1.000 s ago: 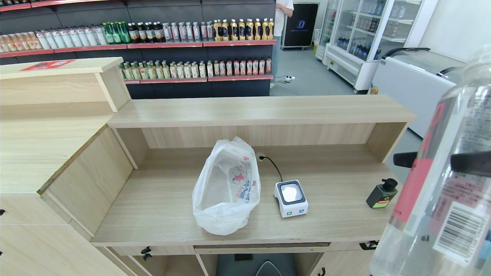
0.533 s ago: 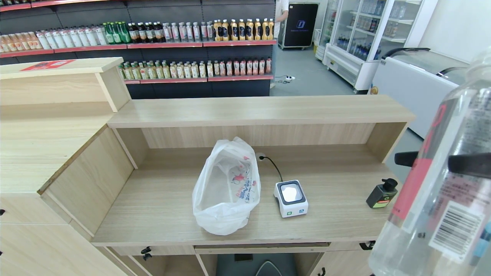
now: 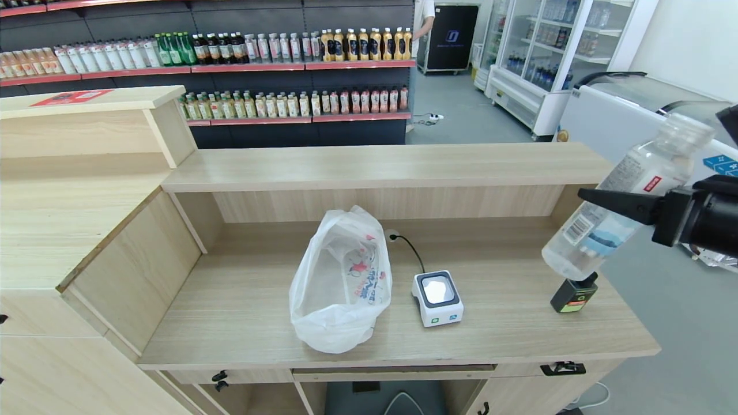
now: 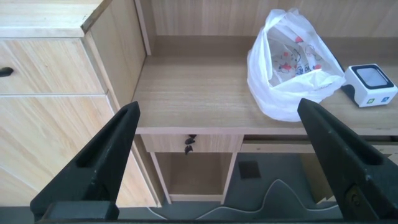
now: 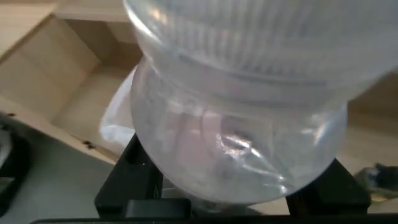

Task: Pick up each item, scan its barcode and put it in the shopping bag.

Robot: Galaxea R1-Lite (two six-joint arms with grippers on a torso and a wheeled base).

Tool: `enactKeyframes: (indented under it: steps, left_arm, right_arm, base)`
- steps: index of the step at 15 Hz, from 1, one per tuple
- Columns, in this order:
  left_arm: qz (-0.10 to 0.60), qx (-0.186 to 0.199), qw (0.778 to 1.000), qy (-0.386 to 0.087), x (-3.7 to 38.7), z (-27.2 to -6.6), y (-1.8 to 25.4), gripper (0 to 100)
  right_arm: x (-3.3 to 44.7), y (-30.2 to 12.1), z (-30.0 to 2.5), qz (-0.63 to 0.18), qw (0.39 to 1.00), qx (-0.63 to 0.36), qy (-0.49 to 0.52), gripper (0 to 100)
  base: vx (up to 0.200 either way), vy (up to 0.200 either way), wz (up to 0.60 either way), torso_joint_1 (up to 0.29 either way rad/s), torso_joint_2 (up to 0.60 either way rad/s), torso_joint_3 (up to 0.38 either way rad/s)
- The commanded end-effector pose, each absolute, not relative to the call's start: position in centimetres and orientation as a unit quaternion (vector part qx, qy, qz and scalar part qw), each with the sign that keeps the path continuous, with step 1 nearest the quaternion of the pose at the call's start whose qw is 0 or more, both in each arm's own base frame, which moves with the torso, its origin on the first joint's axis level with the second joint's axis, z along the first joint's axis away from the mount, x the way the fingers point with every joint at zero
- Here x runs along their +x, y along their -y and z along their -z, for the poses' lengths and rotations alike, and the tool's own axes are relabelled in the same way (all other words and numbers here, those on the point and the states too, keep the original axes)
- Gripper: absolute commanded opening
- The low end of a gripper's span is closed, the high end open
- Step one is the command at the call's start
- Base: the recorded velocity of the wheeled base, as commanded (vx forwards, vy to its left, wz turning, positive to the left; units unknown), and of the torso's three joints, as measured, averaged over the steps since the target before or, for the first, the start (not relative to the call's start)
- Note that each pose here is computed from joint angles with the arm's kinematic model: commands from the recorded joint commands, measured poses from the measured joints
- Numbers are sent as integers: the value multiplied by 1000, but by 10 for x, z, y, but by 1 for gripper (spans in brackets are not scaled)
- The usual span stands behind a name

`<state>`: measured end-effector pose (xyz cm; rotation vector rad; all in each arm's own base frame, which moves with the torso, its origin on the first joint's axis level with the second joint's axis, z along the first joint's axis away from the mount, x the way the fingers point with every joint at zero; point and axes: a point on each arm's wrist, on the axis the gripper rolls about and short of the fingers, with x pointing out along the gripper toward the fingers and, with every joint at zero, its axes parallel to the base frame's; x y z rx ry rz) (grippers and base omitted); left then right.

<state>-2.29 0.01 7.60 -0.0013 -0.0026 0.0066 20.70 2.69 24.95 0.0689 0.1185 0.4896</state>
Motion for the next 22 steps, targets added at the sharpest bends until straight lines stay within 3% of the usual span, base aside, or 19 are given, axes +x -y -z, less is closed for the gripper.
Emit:
enactKeyframes:
  steps: [1, 6, 9, 12, 18, 22]
  left_arm:
    - [-4, -1, 1000, 2, -23, -76, 0, 100]
    - [-4, -1, 1000, 2, -23, -76, 0, 100]
    - [-4, -1, 1000, 1, -23, -76, 0, 100]
    - [-4, -1, 1000, 2, -23, -76, 0, 100]
    - [-4, -1, 1000, 2, -23, -76, 0, 100]
    - [-4, -1, 1000, 2, -23, -76, 0, 100]
  right_arm:
    - [232, -12, -217, -200, 976, 1, -89, 0]
    - [246, 15, -197, -143, 959, -228, -84, 0]
    - [246, 24, -197, -130, 944, -294, -71, 0]
    - [249, 30, -193, -128, 934, -325, -76, 0]
    - [274, 27, -174, -139, 924, -354, -45, 0]
    - [284, 29, -153, -178, 918, -348, -64, 0]
  base:
    - [0, 0, 0, 0, 0, 0]
    - [0, 0, 0, 0, 0, 0]
    - [0, 0, 0, 0, 0, 0]
    - [0, 0, 0, 0, 0, 0]
    - [0, 0, 600, 2, 2, 2]
    - [0, 0, 0, 0, 0, 0]
